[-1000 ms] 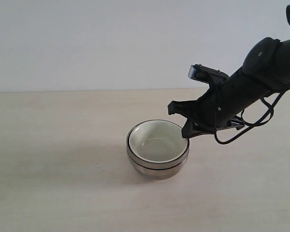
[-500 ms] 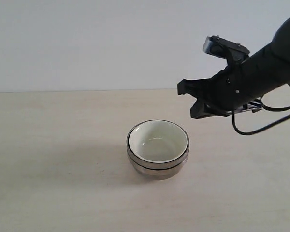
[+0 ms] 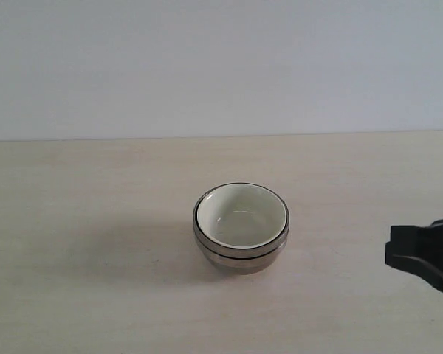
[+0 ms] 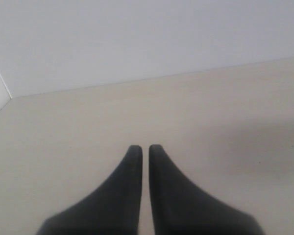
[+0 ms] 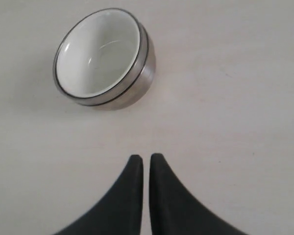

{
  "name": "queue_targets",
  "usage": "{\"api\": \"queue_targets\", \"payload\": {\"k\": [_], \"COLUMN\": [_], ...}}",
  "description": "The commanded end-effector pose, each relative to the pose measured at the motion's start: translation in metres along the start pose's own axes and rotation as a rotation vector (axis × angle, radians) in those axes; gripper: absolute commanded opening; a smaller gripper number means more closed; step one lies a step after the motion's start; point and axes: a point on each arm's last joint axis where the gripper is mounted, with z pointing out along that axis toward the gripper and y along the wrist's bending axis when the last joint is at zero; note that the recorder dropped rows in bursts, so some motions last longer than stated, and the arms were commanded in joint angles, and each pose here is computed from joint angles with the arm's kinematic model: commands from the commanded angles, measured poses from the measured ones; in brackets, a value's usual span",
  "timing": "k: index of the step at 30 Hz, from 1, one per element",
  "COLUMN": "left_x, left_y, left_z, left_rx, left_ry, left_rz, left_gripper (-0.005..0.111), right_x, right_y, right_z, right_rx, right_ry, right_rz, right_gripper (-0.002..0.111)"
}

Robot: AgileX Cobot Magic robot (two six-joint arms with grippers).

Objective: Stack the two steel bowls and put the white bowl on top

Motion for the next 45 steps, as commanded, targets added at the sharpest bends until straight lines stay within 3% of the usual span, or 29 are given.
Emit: {"api": "queue_targets", "payload": {"k": [1, 11, 17, 32, 40, 45], "left_x": [0.0, 0.0, 0.0, 0.0, 0.0, 0.0], "left_y": [0.0, 0.0, 0.0, 0.0, 0.0, 0.0], "left_z": [0.0, 0.0, 0.0, 0.0, 0.0, 0.0], "left_rx": [-0.001, -0.001, -0.001, -0.001, -0.001, -0.001], "left_ry": [-0.008, -0.008, -0.008, -0.008, -0.008, -0.008], "left_rz": [-0.019, -0.019, -0.019, -0.019, -0.019, -0.019], "left_gripper": [0.004, 0.004, 0.004, 0.004, 0.004, 0.004], "right_x": [0.006, 0.003, 0.003, 0.071, 0.075, 0.075], "right_y": [0.004, 0.005, 0.002, -0.047, -0.044, -0.045], "right_z": [-0.012, -0.016, -0.014, -0.049, -0.069, -0.072], "right_rx": [-0.037, -0.038, -0.017, 0.016, -0.003, 0.022], "right_ry": [0.016, -0.036, -0.061, -0.691, -0.863, -0.897], "right_rz": [-0.007, -0.011, -0.089, -0.09, -0.238, -0.232], "right_gripper": [0.001, 0.001, 0.001, 0.001, 0.001, 0.001]}}
